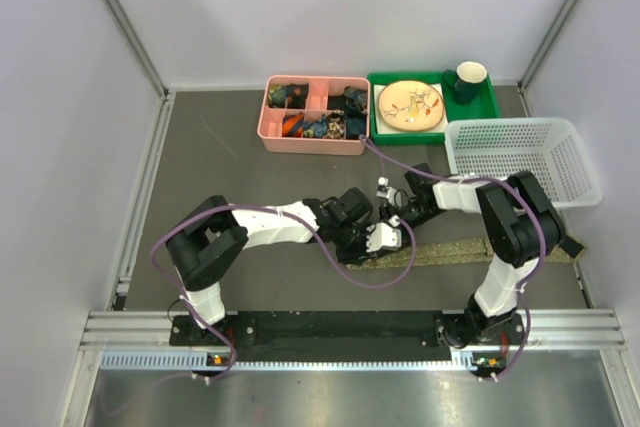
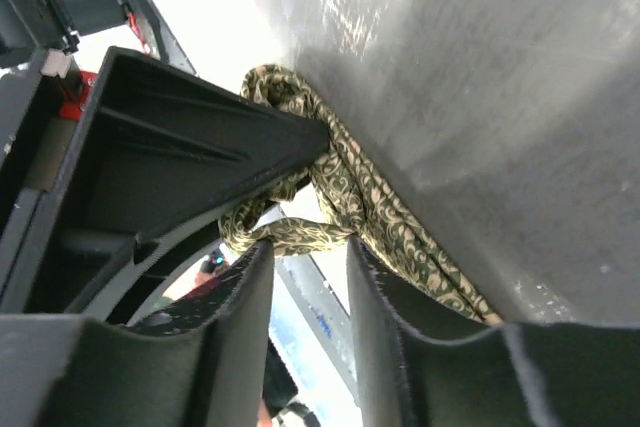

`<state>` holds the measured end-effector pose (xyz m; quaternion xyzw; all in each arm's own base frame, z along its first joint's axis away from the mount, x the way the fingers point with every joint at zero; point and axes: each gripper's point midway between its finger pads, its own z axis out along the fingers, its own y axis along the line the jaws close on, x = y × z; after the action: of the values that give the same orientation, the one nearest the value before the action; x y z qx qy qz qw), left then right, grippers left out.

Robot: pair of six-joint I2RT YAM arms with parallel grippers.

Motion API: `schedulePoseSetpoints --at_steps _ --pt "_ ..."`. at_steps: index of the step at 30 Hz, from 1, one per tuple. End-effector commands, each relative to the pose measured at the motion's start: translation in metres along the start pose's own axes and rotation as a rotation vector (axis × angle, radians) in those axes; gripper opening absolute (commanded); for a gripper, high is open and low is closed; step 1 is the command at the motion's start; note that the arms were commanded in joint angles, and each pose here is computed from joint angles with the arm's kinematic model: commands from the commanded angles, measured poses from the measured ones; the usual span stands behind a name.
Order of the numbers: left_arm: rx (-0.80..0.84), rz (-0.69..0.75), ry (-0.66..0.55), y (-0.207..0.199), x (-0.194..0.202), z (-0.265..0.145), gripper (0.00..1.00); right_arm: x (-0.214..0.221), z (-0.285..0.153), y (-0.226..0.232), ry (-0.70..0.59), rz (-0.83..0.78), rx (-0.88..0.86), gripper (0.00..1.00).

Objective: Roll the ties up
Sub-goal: Roll the tie at the center of the board.

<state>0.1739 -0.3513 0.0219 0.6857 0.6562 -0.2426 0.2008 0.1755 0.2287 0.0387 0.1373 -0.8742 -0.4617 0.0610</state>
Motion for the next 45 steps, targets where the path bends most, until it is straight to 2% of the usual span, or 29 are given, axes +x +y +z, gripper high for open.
schedulePoseSetpoints --at_steps 1,6,9,12,13,15,16,20,24,28,34,37,38,41,45 --pt "0.006 -0.049 0.150 -0.008 0.048 0.008 0.35 0.003 0.002 0.010 0.008 0.006 -0.080 0.38" --pt "0.004 -0.053 0.147 -0.007 0.046 0.009 0.35 -0.003 0.005 0.022 0.013 0.051 -0.181 0.48" --pt "0.008 -0.057 0.151 -0.008 0.048 0.009 0.35 -0.006 0.005 0.025 0.013 0.056 -0.203 0.46" --pt "0.011 -0.057 0.152 -0.009 0.049 0.008 0.35 -0.007 0.005 0.026 0.017 0.055 -0.206 0.33" --pt "0.009 -0.057 0.151 -0.009 0.049 0.008 0.35 -0.007 0.005 0.025 0.017 0.051 -0.204 0.20" --pt "0.006 -0.060 0.154 -0.009 0.050 0.007 0.35 -0.008 0.005 0.020 0.010 0.031 -0.166 0.03" --pt "0.003 -0.062 0.154 -0.009 0.050 0.007 0.35 -0.008 0.005 0.017 0.008 0.025 -0.143 0.00" --pt "0.009 -0.074 0.146 -0.010 0.050 0.004 0.38 -0.013 0.002 -0.001 -0.027 -0.035 -0.011 0.00" --pt "0.015 -0.069 0.135 -0.009 0.048 -0.003 0.51 -0.015 0.005 -0.013 -0.038 -0.062 0.057 0.00" --pt "0.009 -0.068 0.099 -0.009 0.044 -0.014 0.60 -0.008 0.013 -0.021 -0.020 -0.069 0.097 0.00" --pt "-0.035 -0.061 0.082 -0.008 0.050 -0.023 0.63 -0.008 0.014 -0.033 -0.025 -0.071 0.157 0.00" --pt "-0.036 -0.068 0.091 -0.007 0.051 -0.023 0.60 -0.007 0.015 -0.035 -0.024 -0.058 0.165 0.00" --pt "-0.032 -0.067 0.084 -0.007 0.050 -0.024 0.56 -0.008 0.015 -0.036 -0.025 -0.058 0.168 0.00" --pt "-0.032 -0.039 0.002 -0.007 0.028 -0.030 0.46 -0.009 0.014 -0.036 -0.030 -0.057 0.173 0.00" --pt "-0.014 -0.030 -0.103 -0.008 -0.006 -0.040 0.40 -0.011 0.015 -0.037 -0.029 -0.049 0.175 0.00"
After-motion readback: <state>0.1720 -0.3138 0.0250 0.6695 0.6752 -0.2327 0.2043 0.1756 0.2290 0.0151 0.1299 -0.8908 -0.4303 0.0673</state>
